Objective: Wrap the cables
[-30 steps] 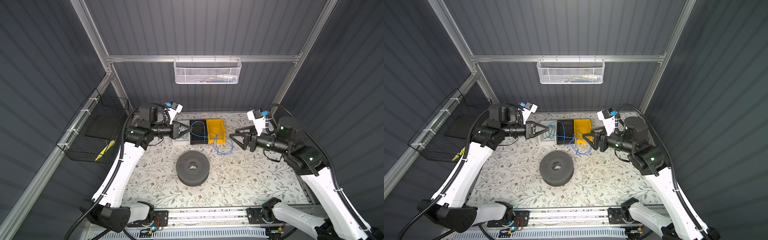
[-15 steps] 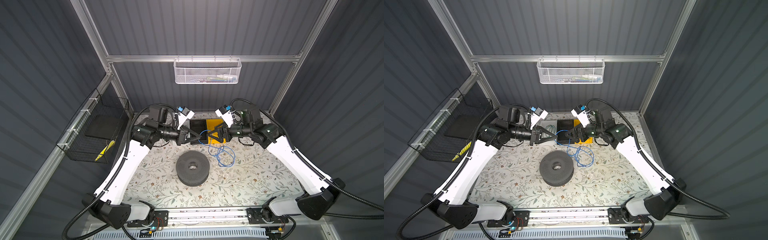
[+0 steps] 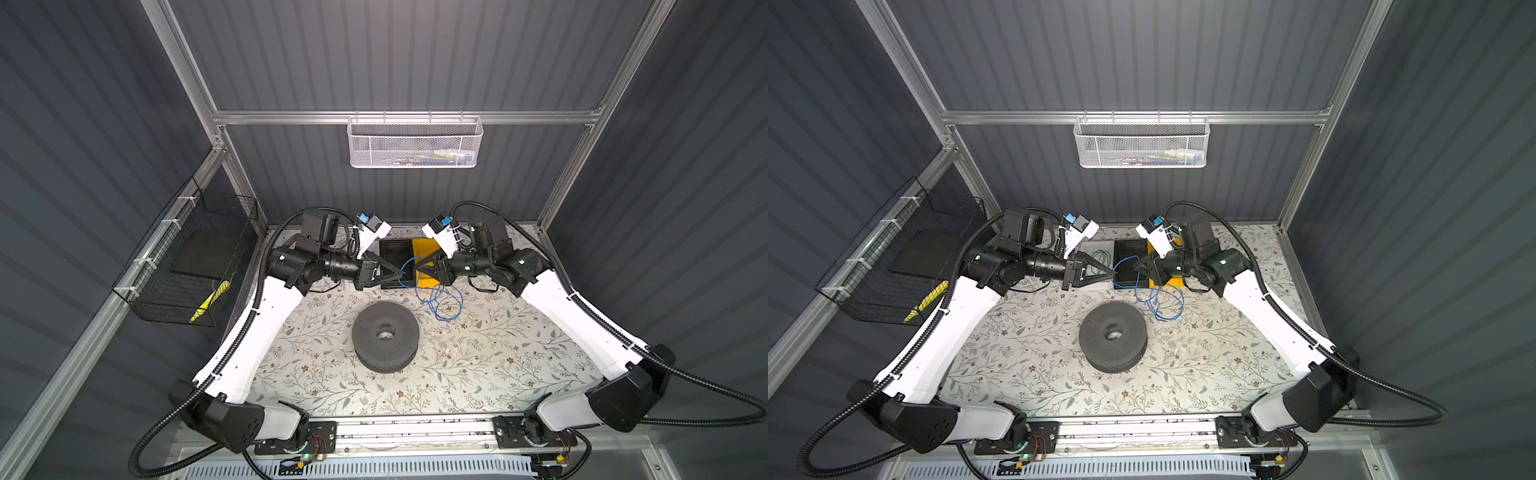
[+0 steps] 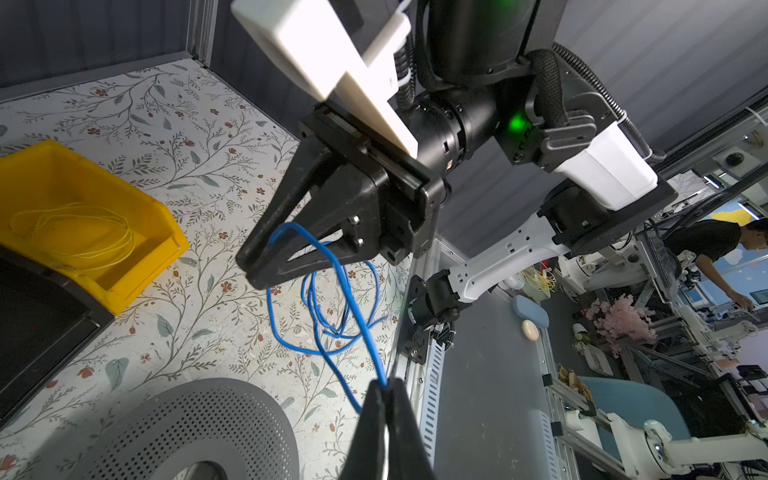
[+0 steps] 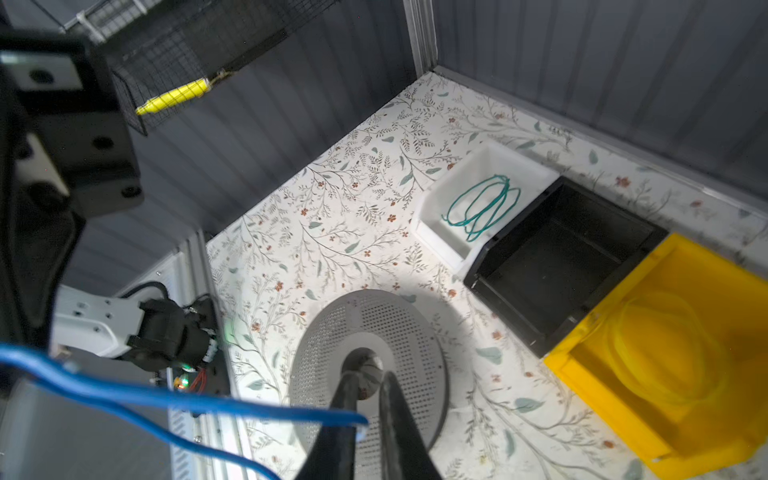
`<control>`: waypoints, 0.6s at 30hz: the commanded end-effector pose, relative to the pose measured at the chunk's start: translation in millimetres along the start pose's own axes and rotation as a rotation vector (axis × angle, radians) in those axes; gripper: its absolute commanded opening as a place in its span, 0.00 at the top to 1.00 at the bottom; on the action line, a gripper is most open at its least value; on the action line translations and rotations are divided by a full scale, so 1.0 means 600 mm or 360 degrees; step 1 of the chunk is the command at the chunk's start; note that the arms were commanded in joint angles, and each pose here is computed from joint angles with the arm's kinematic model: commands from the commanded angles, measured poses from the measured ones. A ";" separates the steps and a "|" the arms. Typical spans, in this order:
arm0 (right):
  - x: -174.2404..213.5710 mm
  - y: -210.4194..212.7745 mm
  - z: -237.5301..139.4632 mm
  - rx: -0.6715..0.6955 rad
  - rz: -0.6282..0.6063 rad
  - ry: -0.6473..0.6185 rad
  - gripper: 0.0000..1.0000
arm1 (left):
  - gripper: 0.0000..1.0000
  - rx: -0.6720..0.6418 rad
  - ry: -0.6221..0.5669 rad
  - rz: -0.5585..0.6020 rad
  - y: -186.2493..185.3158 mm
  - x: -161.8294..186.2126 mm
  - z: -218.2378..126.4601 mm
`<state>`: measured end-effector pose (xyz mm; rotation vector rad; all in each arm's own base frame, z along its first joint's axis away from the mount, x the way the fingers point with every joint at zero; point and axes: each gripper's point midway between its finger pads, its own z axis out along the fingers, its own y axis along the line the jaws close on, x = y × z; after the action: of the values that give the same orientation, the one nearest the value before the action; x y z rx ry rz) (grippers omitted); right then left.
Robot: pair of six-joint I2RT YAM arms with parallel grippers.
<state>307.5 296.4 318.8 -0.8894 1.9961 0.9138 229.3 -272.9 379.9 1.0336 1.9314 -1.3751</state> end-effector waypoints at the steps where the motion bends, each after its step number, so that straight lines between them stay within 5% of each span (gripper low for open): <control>1: -0.010 -0.025 -0.009 0.0137 -0.0028 -0.0076 0.94 | 1.00 0.0099 -0.0011 0.0058 -0.031 -0.008 -0.008; 11: -0.033 -0.071 -0.079 0.0536 0.0008 -0.0332 1.00 | 1.00 -0.0066 -0.0004 0.0024 0.000 -0.005 -0.007; 18: -0.040 -0.071 -0.094 0.0550 0.0152 -0.0433 1.00 | 1.00 -0.0160 -0.0088 0.0012 0.023 -0.030 -0.005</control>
<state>310.7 260.1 345.1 -0.6481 1.8918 0.7563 250.8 -275.3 381.6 0.9872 1.9142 -1.2623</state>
